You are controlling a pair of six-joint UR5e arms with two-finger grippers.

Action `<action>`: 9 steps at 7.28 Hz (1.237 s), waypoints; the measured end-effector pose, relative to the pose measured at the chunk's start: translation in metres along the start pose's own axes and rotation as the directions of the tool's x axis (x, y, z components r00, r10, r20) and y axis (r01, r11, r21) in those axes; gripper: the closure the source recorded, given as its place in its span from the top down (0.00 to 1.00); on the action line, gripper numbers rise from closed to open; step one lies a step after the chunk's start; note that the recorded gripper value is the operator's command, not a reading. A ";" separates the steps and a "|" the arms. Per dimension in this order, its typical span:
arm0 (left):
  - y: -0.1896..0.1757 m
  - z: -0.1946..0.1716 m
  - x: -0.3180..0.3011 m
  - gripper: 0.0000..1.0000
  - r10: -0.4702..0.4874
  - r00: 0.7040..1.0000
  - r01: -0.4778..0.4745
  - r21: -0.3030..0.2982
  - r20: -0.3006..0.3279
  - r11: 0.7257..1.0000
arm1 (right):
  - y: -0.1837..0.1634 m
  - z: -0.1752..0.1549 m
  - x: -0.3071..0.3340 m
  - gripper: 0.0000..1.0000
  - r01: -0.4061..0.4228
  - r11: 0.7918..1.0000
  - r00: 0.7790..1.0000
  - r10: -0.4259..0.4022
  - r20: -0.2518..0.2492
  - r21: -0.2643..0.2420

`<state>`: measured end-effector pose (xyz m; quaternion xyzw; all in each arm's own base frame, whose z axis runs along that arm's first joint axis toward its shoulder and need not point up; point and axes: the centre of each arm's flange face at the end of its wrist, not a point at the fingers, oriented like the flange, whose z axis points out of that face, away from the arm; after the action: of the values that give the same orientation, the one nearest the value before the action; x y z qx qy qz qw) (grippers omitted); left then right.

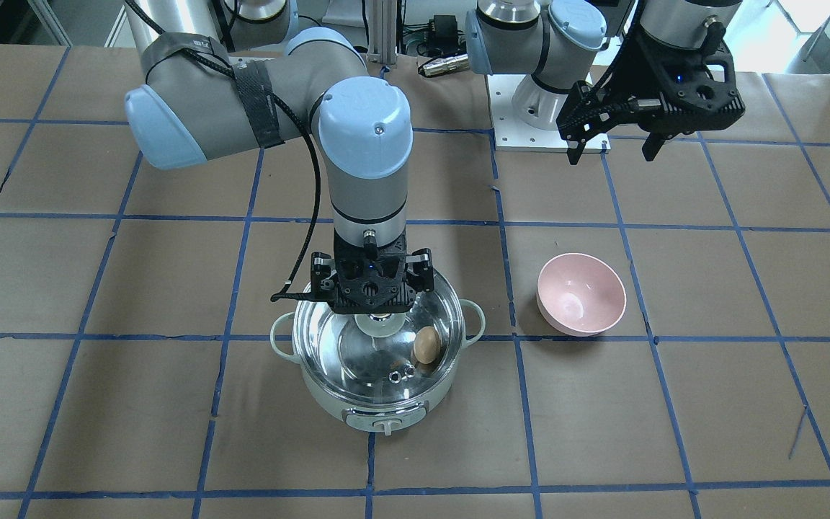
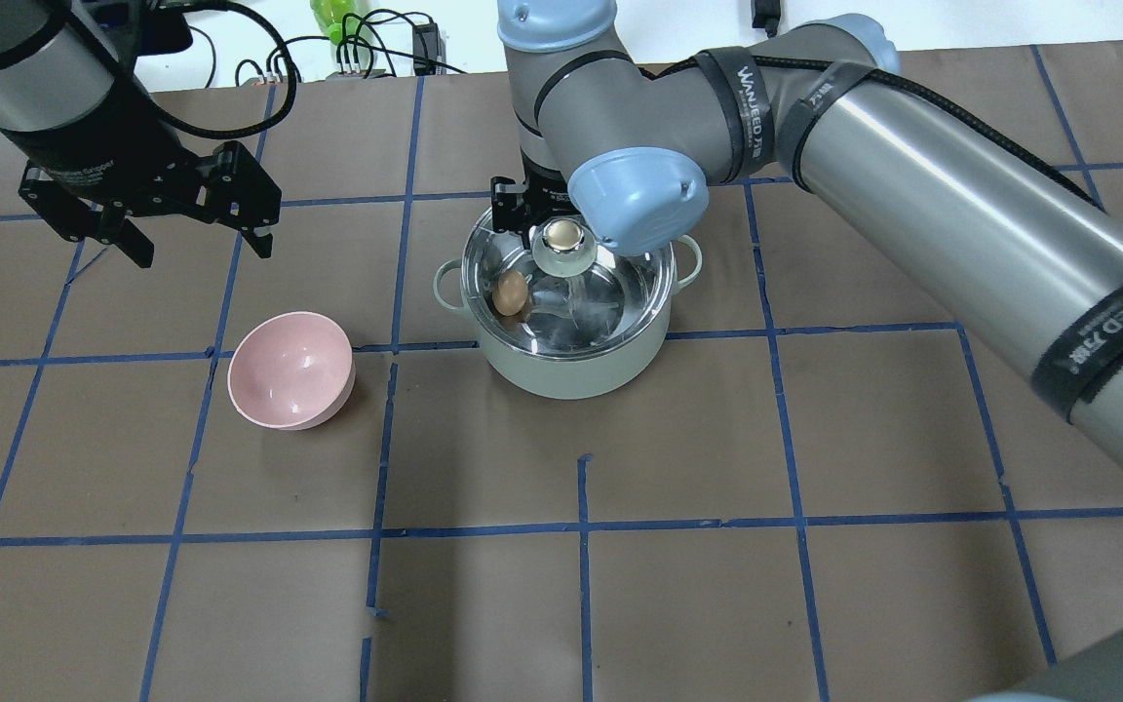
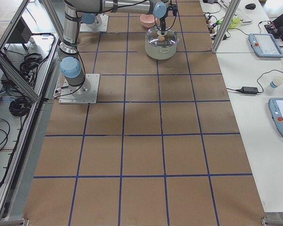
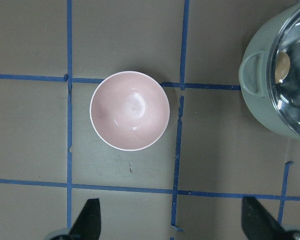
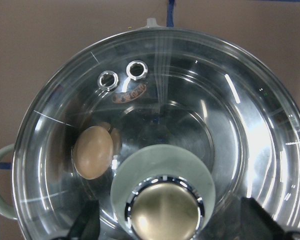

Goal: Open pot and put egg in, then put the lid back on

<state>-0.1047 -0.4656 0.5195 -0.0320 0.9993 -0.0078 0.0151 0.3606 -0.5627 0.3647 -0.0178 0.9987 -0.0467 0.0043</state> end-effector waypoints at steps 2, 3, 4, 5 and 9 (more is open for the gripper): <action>0.000 0.000 0.000 1.00 0.000 1.000 0.000 0.000 0.000 1.000 | 0.002 -0.050 0.063 1.00 -0.041 0.999 0.999 0.041 -0.010 -0.032; 0.000 0.000 0.000 1.00 0.000 1.000 0.000 0.000 0.000 1.000 | 0.006 -0.073 0.096 1.00 -0.041 0.998 0.999 0.040 -0.016 -0.049; 0.000 0.000 0.000 1.00 0.000 1.000 0.000 0.000 0.001 1.000 | 0.009 -0.095 0.130 1.00 -0.042 0.997 0.999 0.041 -0.020 -0.059; 0.000 0.000 0.000 1.00 0.000 1.000 0.000 0.000 0.002 1.000 | 0.016 -0.113 0.162 1.00 -0.045 0.997 0.999 0.044 -0.024 -0.069; 0.001 0.003 0.001 1.00 -0.005 1.000 0.005 -0.006 0.000 1.000 | 0.051 -0.136 0.225 1.00 -0.082 0.990 0.996 0.079 -0.028 -0.115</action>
<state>-0.1053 -0.4651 0.5166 -0.0346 0.9993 -0.0047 0.0149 0.1321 -0.5078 0.4933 0.0230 0.9996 0.0113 -0.0065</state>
